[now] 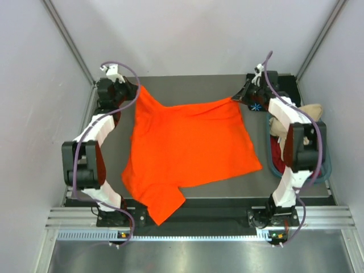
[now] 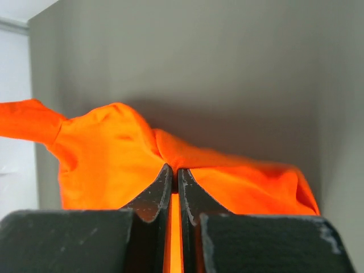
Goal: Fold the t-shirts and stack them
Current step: Flatten the tshirt out
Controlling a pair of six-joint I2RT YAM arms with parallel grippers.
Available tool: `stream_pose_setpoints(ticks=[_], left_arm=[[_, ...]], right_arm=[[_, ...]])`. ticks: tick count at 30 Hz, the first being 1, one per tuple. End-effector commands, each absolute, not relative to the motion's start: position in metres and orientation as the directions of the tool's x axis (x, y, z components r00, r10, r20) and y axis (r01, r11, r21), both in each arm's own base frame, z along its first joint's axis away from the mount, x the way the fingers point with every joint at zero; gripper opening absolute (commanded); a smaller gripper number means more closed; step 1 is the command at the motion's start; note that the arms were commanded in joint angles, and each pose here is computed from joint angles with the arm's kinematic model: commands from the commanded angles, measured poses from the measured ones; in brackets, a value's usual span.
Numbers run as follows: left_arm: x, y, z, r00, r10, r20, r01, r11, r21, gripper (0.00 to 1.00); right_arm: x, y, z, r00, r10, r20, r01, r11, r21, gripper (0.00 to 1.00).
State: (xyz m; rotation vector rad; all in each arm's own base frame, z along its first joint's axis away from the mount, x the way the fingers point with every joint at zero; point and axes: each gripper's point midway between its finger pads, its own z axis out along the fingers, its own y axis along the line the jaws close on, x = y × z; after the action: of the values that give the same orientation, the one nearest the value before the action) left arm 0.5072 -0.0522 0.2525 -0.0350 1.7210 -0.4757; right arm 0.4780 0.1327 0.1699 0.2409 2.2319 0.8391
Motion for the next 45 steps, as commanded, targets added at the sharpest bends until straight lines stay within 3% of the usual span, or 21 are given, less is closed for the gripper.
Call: stream_pose_setpoints(ticks=[1, 8, 22, 23, 26, 27, 28, 32, 36, 37, 45], left_arm=[[0.543, -0.046, 0.283, -0.070, -0.235, -0.969, 0.283, 0.927, -0.246, 0.00], [0.600, -0.047, 0.234, -0.206, -0.185, -0.961, 0.280, 0.930, -0.239, 0.00], [0.594, -0.046, 0.235, -0.255, -0.210, -0.944, 0.211, 0.941, -0.266, 0.00], [0.594, -0.045, 0.236, -0.261, -0.209, -0.943, 0.211, 0.940, -0.267, 0.04], [0.591, -0.044, 0.226, -0.322, -0.215, -0.922, 0.186, 0.940, -0.284, 0.34], [0.588, -0.035, 0.217, -0.358, -0.223, -0.907, 0.118, 0.952, -0.281, 0.75], [0.581, -0.031, 0.214, -0.391, -0.231, -0.891, 0.080, 0.956, -0.283, 0.80], [0.543, -0.009, 0.208, -0.441, -0.290, -0.849, -0.074, 0.955, -0.287, 0.78], [0.493, 0.008, 0.191, -0.518, -0.377, -0.768, -0.200, 0.926, -0.319, 0.47], [0.483, 0.014, 0.190, -0.520, -0.420, -0.743, -0.243, 0.907, -0.343, 0.44], [0.410, 0.004, 0.100, -0.735, -0.488, -0.470, -0.350, 0.868, -0.353, 0.55]], right_arm=[[0.536, 0.136, 0.203, -0.606, 0.362, -0.709, -0.202, 0.791, 0.577, 0.00], [0.599, 0.135, 0.169, -0.642, 0.346, -0.685, -0.172, 0.804, 0.568, 0.00], [0.608, 0.114, 0.145, -0.677, 0.346, -0.650, -0.116, 0.822, 0.558, 0.00], [0.608, 0.112, 0.149, -0.672, 0.348, -0.654, -0.115, 0.823, 0.556, 0.00], [0.606, 0.110, 0.153, -0.668, 0.347, -0.658, -0.116, 0.825, 0.553, 0.00], [0.606, 0.110, 0.155, -0.668, 0.348, -0.658, -0.115, 0.825, 0.553, 0.00], [0.605, 0.108, 0.155, -0.670, 0.347, -0.656, -0.113, 0.826, 0.553, 0.00], [0.601, 0.106, 0.160, -0.669, 0.338, -0.662, -0.121, 0.829, 0.546, 0.00], [0.594, 0.106, 0.160, -0.676, 0.335, -0.657, -0.121, 0.828, 0.547, 0.00], [0.591, 0.107, 0.159, -0.682, 0.332, -0.652, -0.124, 0.826, 0.550, 0.00], [0.572, 0.110, 0.151, -0.708, 0.331, -0.624, -0.114, 0.818, 0.564, 0.00]])
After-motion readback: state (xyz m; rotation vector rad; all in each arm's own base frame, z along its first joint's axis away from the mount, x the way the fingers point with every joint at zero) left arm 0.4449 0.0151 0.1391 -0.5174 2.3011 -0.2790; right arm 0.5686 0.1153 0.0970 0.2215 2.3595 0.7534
